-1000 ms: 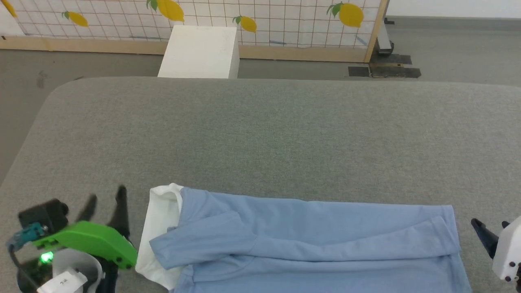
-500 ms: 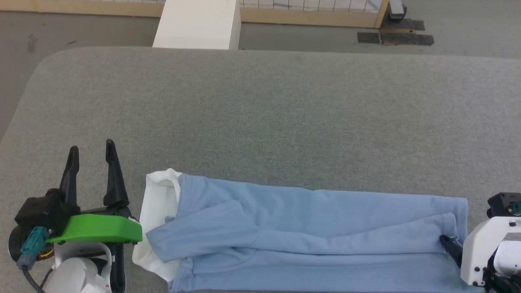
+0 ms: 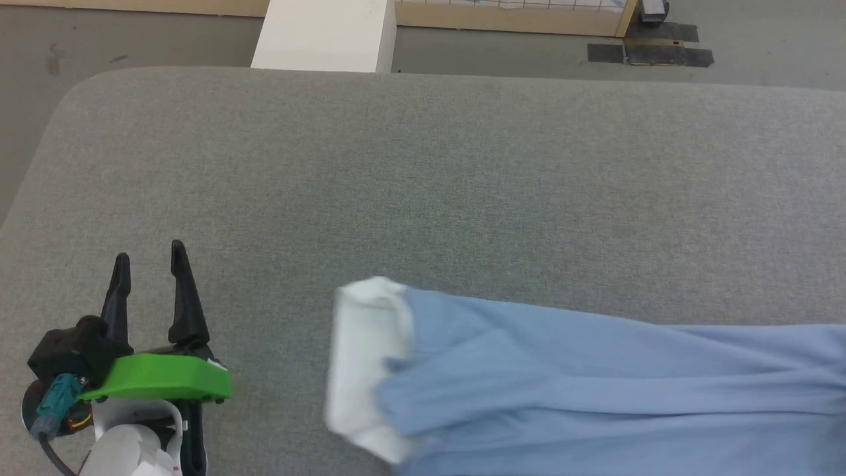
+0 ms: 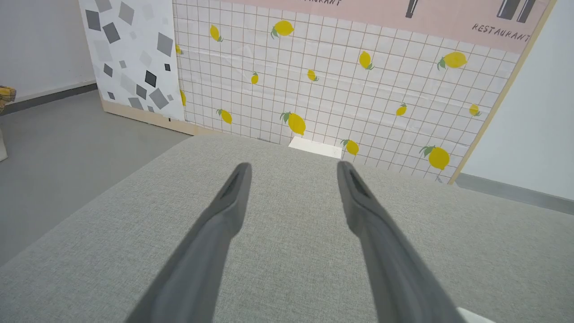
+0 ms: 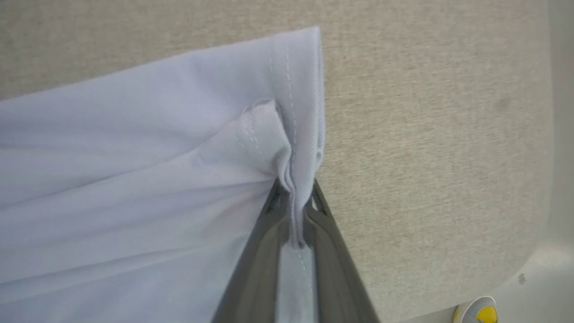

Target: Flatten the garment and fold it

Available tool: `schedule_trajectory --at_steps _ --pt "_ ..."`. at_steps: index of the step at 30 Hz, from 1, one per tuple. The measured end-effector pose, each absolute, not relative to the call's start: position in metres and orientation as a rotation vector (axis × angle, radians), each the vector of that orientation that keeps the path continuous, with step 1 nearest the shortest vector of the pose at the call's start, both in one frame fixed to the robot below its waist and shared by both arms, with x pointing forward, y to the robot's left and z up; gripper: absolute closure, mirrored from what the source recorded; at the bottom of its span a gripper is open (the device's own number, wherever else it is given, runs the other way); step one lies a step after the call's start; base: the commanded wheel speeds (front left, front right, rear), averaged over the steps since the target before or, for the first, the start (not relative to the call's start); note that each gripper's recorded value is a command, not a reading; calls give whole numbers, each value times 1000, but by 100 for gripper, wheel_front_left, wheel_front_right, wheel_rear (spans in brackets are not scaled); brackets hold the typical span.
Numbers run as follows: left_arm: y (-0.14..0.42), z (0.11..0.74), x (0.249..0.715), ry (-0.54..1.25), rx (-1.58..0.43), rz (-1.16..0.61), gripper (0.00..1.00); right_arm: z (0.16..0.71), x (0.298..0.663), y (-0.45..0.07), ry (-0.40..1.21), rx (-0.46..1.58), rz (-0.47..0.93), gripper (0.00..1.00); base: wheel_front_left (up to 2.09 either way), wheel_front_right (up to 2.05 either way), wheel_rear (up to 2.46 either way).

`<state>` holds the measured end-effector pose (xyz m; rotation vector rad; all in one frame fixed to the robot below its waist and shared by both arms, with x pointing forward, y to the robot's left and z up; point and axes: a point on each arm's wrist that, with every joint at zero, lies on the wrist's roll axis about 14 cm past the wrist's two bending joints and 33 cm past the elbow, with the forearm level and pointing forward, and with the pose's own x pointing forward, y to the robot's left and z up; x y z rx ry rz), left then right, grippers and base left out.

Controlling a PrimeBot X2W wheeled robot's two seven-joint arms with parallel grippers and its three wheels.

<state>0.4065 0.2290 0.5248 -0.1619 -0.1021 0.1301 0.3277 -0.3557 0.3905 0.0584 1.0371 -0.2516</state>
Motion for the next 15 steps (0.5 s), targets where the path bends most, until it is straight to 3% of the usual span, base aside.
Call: schedule_trajectory --at_steps 7,15 --pt "227 524 406 -99 -169 124 0 400 314 -403 1044 5 -409 100 0 0 0" --pt "222 532 401 -120 -176 110 0 424 318 -369 1080 -89 -277 100 0 0 0"
